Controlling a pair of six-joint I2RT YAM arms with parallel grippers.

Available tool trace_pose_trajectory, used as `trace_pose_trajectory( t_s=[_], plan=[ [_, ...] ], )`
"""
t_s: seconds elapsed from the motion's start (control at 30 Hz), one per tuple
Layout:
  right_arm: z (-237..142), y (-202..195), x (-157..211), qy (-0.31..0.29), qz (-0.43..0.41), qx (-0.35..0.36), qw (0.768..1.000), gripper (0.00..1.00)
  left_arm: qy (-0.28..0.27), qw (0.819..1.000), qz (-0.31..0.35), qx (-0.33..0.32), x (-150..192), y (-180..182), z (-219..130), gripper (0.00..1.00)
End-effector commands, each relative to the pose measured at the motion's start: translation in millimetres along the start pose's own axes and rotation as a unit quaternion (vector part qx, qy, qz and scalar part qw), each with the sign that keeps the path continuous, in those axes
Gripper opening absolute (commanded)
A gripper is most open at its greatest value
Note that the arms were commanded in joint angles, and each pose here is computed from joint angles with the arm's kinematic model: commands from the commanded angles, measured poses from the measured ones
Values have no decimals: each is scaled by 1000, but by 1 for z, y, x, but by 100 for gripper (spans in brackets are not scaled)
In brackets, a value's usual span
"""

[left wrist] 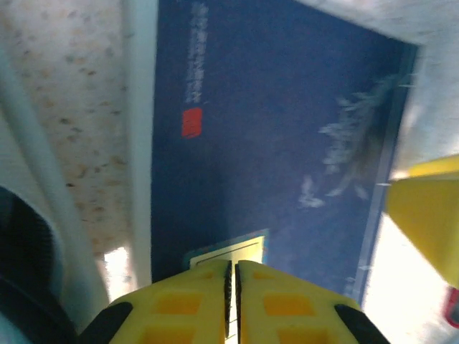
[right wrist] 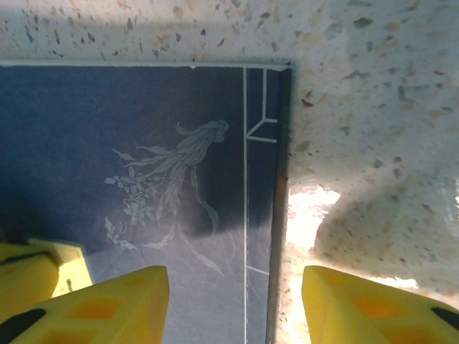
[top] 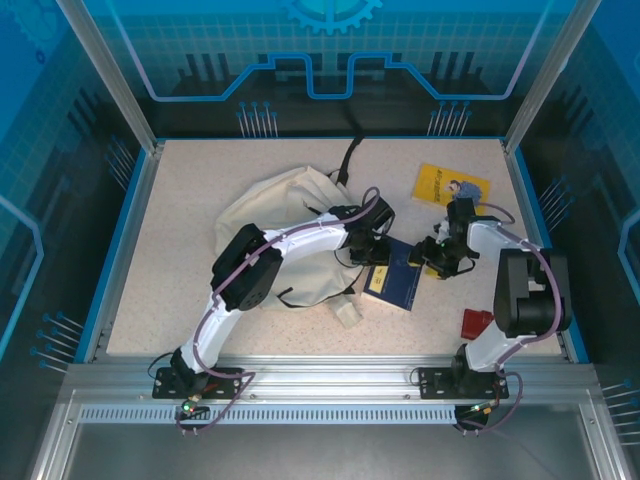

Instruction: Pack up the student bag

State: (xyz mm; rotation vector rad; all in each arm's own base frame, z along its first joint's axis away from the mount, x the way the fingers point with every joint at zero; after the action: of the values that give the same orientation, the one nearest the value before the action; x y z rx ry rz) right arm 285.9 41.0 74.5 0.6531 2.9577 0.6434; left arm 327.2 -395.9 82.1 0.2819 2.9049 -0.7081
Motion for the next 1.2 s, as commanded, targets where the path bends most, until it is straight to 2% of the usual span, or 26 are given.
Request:
trace_pose_trajectory(
  t_s=[0.0,0.17,0.3,0.7,0.83,0.9,1.0,1.07,1.17],
  plan=[
    [7,-3,0,13,-4,-14,1000,51,12,999,14,-33,5,6,8,12],
    [12,-6,0,21,-6,-11,1000,51,32,997,17,-70,15,21,22,10],
    [16,0,1,31,-16,-36,999,50,48,995,15,-83,23,30,32,7],
    [-3,39,5,29,-57,-170,983,43,56,995,10,-87,26,36,37,6],
    [-7,38,17,29,-62,-161,985,38,50,996,13,-77,21,31,31,6],
    [-12,37,18,17,-68,-141,988,30,45,997,16,-66,17,27,25,7],
    [-22,34,17,-14,-69,-110,991,17,33,998,23,-37,9,14,10,11],
    [-34,34,14,-49,-68,-94,992,11,12,999,31,-7,-3,1,-11,21],
    [-57,41,12,-105,-73,-108,986,8,-24,999,37,25,-17,-12,-51,34]
  ],
)
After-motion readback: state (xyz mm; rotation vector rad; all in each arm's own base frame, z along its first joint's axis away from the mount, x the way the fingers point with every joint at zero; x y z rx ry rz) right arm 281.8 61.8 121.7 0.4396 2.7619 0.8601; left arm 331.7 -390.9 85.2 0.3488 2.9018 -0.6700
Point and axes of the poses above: each hand's point on the last joint's axis, 136 mm out from that joint toward the fingers, its own z axis out along the fingers, its own y axis along the line the jaws close on, x = y × z, the point moved 5 cm from there along -z, back along the fingers, and after that the axes turned 3 degrees about z, right-handed, at the moved point
